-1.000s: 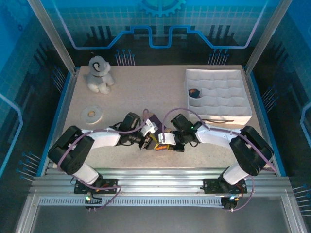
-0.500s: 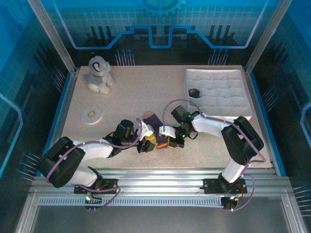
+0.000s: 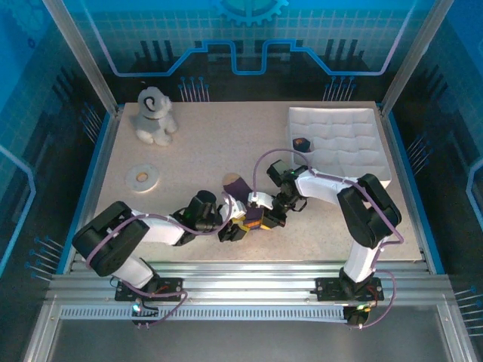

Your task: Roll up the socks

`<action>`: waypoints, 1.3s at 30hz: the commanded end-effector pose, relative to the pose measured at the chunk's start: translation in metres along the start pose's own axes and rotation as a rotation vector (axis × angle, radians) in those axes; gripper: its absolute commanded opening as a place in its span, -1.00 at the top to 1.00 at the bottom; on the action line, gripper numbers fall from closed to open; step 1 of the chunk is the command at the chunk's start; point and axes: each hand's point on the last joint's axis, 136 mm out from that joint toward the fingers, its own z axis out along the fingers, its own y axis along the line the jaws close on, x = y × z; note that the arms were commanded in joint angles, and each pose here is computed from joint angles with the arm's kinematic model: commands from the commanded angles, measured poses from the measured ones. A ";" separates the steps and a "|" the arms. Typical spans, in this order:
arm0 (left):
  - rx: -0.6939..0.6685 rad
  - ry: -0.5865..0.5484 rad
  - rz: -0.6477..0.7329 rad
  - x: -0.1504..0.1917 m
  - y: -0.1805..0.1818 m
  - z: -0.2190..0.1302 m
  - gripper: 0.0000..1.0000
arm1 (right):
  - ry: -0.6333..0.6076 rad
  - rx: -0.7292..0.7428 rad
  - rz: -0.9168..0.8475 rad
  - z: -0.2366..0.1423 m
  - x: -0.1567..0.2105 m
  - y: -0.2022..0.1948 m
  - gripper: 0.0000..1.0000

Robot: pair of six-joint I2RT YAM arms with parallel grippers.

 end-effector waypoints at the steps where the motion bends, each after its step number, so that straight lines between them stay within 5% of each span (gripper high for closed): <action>1: 0.021 -0.047 0.046 -0.018 0.000 0.006 0.07 | -0.009 -0.048 0.061 -0.004 0.001 0.004 1.00; 11: 0.072 -0.007 -0.060 -0.017 0.002 0.013 1.00 | -0.009 -0.030 0.161 -0.010 -0.006 0.000 1.00; 19: 0.097 0.111 -0.290 -0.002 0.015 0.013 1.00 | -0.021 -0.047 0.382 -0.012 -0.013 0.000 0.86; 29: 0.112 0.196 -0.432 0.020 0.009 0.011 1.00 | 0.054 -0.045 0.544 -0.004 0.000 0.000 0.91; 39: 0.084 0.260 -0.504 0.037 0.013 0.016 1.00 | 0.270 0.065 0.793 0.017 0.041 -0.024 1.00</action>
